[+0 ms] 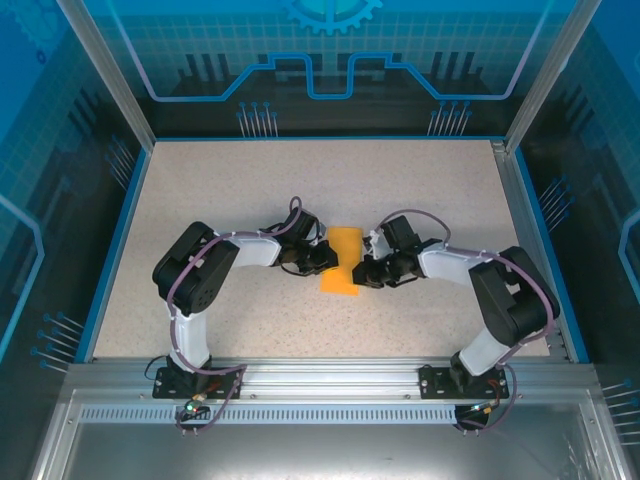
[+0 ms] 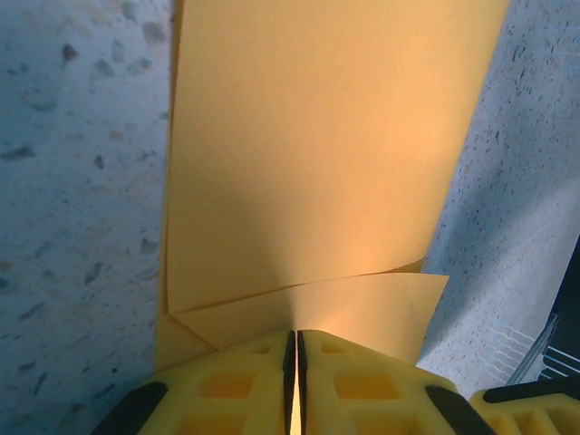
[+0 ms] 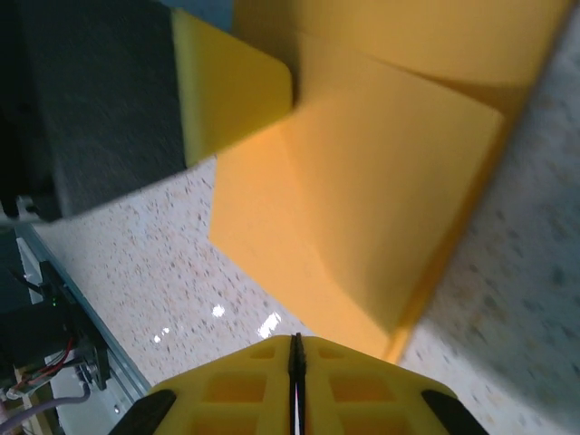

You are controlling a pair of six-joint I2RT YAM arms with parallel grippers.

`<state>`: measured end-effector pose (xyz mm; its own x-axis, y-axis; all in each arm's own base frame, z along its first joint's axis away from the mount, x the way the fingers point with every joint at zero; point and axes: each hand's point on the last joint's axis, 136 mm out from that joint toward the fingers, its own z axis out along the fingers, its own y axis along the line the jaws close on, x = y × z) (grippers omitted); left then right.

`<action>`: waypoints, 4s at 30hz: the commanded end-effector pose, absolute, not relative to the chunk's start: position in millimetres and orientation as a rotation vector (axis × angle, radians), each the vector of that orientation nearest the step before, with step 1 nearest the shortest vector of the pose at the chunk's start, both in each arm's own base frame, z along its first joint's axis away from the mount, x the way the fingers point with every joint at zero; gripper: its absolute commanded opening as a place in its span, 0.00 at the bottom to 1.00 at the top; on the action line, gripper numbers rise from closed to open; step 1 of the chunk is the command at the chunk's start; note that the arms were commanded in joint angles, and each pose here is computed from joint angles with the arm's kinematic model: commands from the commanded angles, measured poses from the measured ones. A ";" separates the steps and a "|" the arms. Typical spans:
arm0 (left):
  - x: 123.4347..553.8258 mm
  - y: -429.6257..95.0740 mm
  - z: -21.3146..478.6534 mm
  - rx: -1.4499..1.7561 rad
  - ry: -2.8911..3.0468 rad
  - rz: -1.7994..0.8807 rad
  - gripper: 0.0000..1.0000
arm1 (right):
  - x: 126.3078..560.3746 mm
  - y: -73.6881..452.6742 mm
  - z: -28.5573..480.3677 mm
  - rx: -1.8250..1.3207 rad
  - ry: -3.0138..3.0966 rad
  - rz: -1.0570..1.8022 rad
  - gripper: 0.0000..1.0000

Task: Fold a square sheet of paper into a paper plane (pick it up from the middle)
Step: Fold the triangle a second time at the center of the table.

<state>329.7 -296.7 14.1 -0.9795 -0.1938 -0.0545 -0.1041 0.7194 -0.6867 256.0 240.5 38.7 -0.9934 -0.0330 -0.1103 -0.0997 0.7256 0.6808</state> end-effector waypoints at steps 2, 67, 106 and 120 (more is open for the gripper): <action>321.8 -282.5 -8.8 -0.307 2.862 -1.027 0.14 | 258.5 245.1 22.7 -0.092 2.899 1.057 0.10; 336.9 -273.3 -7.8 -0.307 2.831 -0.880 0.01 | 231.6 209.6 -20.5 -0.050 3.077 0.836 0.05; 321.1 -319.1 35.5 -0.072 2.802 -1.183 0.05 | 243.5 224.0 0.9 -0.076 3.007 0.941 0.07; 316.0 -300.2 -3.0 -0.155 2.913 -0.976 0.02 | 243.1 251.4 38.4 -0.264 2.888 1.113 0.09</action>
